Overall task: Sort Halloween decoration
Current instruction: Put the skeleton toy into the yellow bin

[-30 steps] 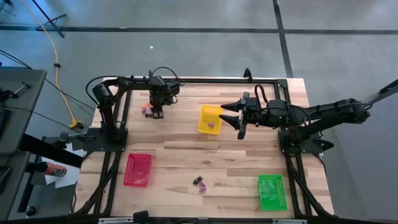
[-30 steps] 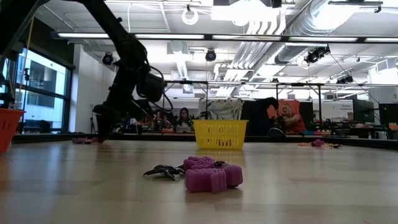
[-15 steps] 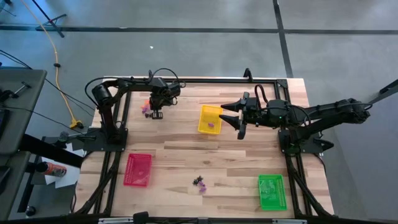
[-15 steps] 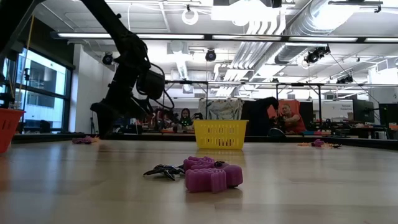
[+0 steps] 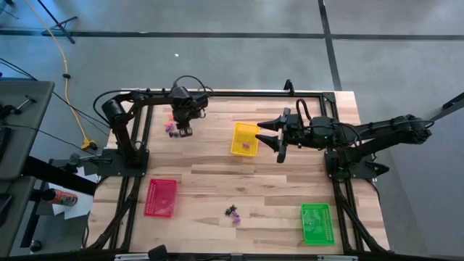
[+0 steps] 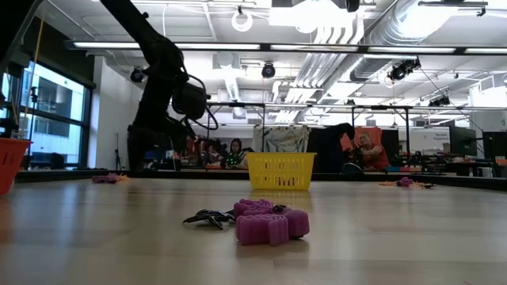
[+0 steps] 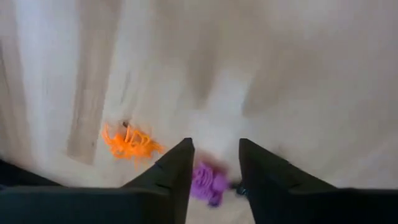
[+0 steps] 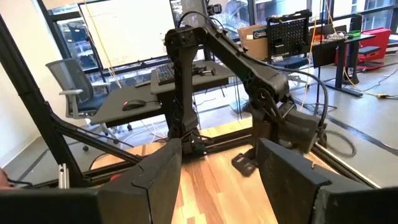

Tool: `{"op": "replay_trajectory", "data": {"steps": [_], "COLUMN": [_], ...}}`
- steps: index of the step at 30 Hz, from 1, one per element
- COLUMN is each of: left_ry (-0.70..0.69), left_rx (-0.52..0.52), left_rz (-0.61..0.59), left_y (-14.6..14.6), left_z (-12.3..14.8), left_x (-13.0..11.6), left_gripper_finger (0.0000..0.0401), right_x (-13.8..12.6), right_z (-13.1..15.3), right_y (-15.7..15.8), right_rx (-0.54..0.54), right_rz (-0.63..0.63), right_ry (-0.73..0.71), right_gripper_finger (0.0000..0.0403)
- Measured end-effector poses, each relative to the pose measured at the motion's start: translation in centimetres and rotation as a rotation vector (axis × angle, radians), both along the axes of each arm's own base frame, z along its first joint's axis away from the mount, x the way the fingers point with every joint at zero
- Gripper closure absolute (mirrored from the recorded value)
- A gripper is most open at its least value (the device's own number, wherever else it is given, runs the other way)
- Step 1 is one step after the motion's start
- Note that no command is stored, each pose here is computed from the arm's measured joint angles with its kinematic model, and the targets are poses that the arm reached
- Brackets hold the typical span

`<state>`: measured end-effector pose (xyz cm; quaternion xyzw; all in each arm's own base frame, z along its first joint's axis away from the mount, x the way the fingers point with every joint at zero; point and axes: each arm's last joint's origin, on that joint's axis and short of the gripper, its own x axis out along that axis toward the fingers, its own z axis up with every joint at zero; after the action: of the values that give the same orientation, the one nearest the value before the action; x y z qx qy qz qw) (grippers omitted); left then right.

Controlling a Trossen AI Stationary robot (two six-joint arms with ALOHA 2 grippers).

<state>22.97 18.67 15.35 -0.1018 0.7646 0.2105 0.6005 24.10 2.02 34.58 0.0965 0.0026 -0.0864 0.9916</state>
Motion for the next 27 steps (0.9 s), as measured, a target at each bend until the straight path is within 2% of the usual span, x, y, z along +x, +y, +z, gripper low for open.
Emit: {"op": "replay_trajectory", "data": {"steps": [4,12,19,27], "left_ry": [-0.024,-0.033,0.026,-0.133], "left_rx": [0.021,0.059,0.021,0.076], "left_rz": [0.207,0.474,0.562,0.642], "left_y": [0.8,1.8,0.1,-1.6], "left_z": [0.0,-0.1,-1.8,-1.8], "left_x": [-0.8,-2.0,-4.2,-6.0], "left_gripper_finger": [0.0251,0.0222,0.0219,0.0219], "right_x": [0.0,0.0,0.0,-0.1], "right_z": [-0.2,-0.4,-0.9,-1.1], "right_y": [0.0,0.0,0.0,0.0], "right_rx": [0.026,0.023,0.018,0.015], "right_rz": [-0.001,-0.001,-0.002,-0.002], "right_ry": [0.015,0.041,0.086,0.108], "right_gripper_finger": [0.0199,0.0199,0.0199,0.0199]}}
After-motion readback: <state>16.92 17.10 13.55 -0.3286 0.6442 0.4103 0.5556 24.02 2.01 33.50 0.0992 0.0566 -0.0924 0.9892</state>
